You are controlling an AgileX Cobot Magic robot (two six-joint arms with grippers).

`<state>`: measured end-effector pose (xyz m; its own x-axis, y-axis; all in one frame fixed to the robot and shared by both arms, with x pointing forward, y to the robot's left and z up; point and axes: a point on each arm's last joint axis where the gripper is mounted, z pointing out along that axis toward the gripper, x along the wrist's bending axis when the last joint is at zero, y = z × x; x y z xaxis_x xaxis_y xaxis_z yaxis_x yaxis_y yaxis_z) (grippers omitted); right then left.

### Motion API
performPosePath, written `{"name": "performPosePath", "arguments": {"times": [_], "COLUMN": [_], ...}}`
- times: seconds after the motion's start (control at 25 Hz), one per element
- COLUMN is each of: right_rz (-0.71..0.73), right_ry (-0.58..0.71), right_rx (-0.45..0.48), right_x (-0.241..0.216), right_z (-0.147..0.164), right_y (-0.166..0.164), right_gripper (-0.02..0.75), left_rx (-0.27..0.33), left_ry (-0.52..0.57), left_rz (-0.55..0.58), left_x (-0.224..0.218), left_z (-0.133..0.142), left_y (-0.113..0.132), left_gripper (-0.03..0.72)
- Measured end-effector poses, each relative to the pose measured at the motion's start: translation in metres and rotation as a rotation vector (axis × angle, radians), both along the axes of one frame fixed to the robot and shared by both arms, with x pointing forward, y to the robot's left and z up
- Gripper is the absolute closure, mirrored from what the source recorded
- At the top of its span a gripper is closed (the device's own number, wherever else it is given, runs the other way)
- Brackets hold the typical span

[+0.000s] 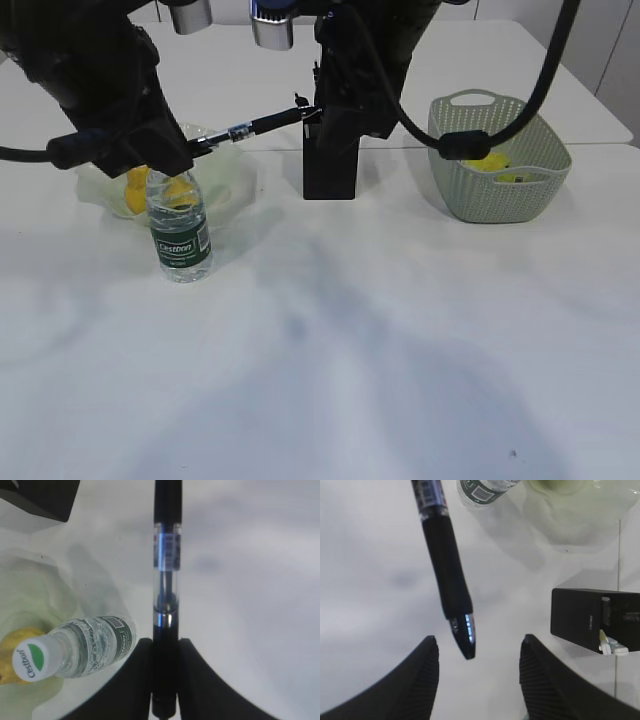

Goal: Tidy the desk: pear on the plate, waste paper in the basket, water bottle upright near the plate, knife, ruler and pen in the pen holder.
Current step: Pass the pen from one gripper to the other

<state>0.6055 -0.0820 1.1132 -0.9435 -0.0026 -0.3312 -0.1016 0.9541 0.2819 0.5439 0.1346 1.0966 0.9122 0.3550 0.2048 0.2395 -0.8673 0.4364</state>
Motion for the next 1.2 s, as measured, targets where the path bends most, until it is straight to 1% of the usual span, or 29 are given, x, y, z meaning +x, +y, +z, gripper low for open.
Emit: {"name": "performPosePath", "arguments": {"times": [0.2,0.68,1.2], "right_rz": [0.000,0.003,0.059], "right_ry": [0.019,0.057,0.067], "right_rx": [-0.009,-0.035,-0.020], "right_x": [0.004,0.011,0.002], "right_z": [-0.009,-0.029,-0.030], "right_y": [0.002,0.007,0.023], "right_gripper": [0.350,0.350,0.351], "left_rx": [-0.014,-0.020,-0.052], "left_ry": [0.007,0.008,0.018], "left_rz": [0.001,-0.005,-0.018], "left_x": [0.000,-0.001,-0.002], "left_z": [0.000,0.000,0.001], "left_y": [-0.001,-0.002,-0.005], "left_gripper": [0.592,0.592,0.592]}}
